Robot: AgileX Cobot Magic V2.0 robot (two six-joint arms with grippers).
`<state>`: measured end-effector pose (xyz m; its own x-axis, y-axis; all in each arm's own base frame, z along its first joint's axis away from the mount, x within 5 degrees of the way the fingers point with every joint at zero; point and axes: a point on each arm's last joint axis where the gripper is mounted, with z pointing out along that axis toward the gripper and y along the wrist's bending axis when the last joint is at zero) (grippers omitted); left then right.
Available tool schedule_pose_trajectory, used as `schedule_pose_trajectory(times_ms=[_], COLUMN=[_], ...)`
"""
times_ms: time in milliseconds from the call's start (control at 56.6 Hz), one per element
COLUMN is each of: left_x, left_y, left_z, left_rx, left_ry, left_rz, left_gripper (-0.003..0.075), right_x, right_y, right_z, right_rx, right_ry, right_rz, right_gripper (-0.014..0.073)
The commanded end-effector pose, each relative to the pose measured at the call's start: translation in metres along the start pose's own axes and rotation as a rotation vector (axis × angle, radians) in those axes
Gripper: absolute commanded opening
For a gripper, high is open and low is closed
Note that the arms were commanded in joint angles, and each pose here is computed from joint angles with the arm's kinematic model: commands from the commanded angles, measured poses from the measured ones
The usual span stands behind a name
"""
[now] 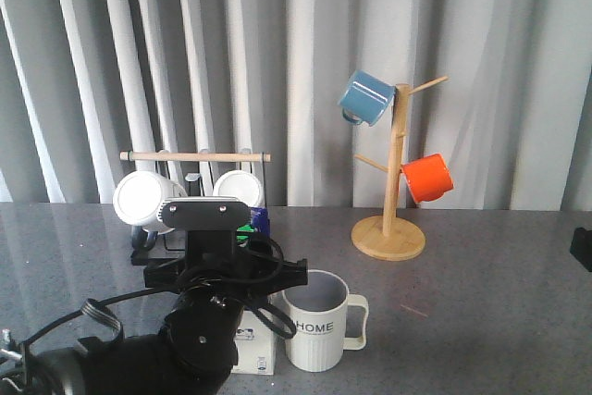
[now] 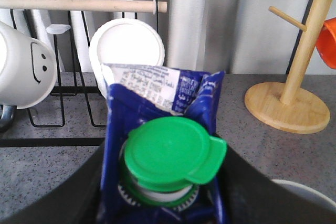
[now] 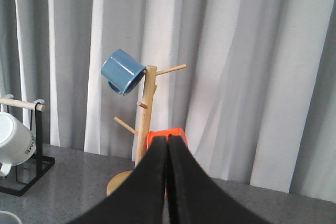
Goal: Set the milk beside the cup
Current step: 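Carry the milk carton with the left gripper beside the HOME mug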
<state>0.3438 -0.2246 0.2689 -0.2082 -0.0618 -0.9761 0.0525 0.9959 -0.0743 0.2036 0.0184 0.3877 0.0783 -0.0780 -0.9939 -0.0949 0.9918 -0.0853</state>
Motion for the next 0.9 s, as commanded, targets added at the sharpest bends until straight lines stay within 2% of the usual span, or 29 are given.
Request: schedule_pose_trajectory(times_ms=[0, 247, 354, 460, 548, 707, 884], left_x=[-0.024, -0.024, -0.024, -0.025, -0.025, -0.026, -0.044], left_y=[0.0, 0.0, 0.0, 0.001, 0.002, 0.004, 0.007], left_z=[-0.007, -0.007, -0.007, -0.007, -0.008, -0.008, -0.019], left_rx=[0.0, -0.001, -0.004, -0.015, -0.023, -0.042, -0.036], left_ry=[-0.079, -0.08, -0.082, -0.089, -0.095, -0.106, -0.142], left_rz=[-0.008, -0.009, -0.009, -0.01, -0.009, 0.047, 0.051], left_gripper=[-0.0006, -0.0001, 0.0039, 0.0163, 0.0327, 0.0737, 0.0727], right_x=[-0.019, -0.019, -0.019, -0.019, -0.019, -0.019, -0.019], right_y=[-0.001, -0.001, -0.001, -0.001, -0.001, -0.001, -0.001], right_z=[-0.003, -0.003, -0.003, -0.003, -0.003, -0.003, -0.003], right_rx=[0.003, 0.003, 0.003, 0.003, 0.003, 0.003, 0.003], right_ry=[-0.109, -0.109, -0.109, -0.109, -0.109, -0.11, -0.11], right_rz=[-0.016, -0.016, -0.016, -0.016, -0.016, -0.016, -0.016], right_gripper=[-0.0008, -0.0008, -0.0008, -0.0008, -0.0008, -0.0008, -0.0008])
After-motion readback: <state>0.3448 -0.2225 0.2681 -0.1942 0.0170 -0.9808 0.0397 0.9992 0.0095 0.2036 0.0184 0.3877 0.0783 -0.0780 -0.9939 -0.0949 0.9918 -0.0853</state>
